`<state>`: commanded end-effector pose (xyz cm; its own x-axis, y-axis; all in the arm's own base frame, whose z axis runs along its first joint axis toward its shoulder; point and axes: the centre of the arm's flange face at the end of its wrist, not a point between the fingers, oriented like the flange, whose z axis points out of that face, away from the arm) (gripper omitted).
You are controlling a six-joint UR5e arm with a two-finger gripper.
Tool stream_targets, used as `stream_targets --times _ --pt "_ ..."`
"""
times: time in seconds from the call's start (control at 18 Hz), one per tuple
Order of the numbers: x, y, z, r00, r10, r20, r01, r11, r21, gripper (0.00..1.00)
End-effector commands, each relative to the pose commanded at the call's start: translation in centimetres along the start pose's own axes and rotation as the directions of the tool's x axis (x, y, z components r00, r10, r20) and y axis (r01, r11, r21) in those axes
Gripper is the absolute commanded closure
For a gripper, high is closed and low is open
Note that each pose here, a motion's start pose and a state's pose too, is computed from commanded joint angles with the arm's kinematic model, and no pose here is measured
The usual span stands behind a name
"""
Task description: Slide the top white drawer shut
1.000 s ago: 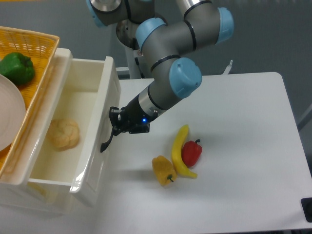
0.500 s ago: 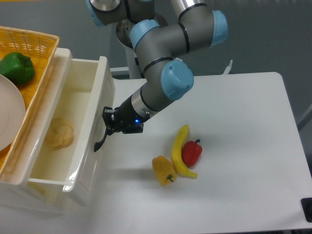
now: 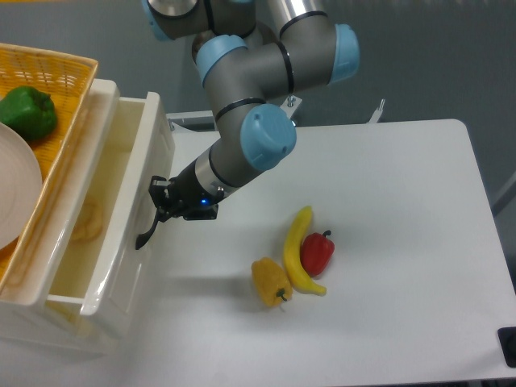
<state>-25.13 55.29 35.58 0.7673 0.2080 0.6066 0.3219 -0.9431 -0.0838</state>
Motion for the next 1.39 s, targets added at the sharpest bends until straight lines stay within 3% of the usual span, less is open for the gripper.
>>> stream_targets --times 1.06,1.17,1.39 --pt "3.3 -0.8 3.3 0.999 0.046 0.003 -0.046 0.999 -0.029 1.00" --pt "3.3 -0.9 3.5 0.999 0.049 0.002 -0.049 0.998 -0.031 0.84" --pt "2.4 -1.1 2.6 0.998 0.053 0.021 -0.053 0.999 -0.013 0.66"
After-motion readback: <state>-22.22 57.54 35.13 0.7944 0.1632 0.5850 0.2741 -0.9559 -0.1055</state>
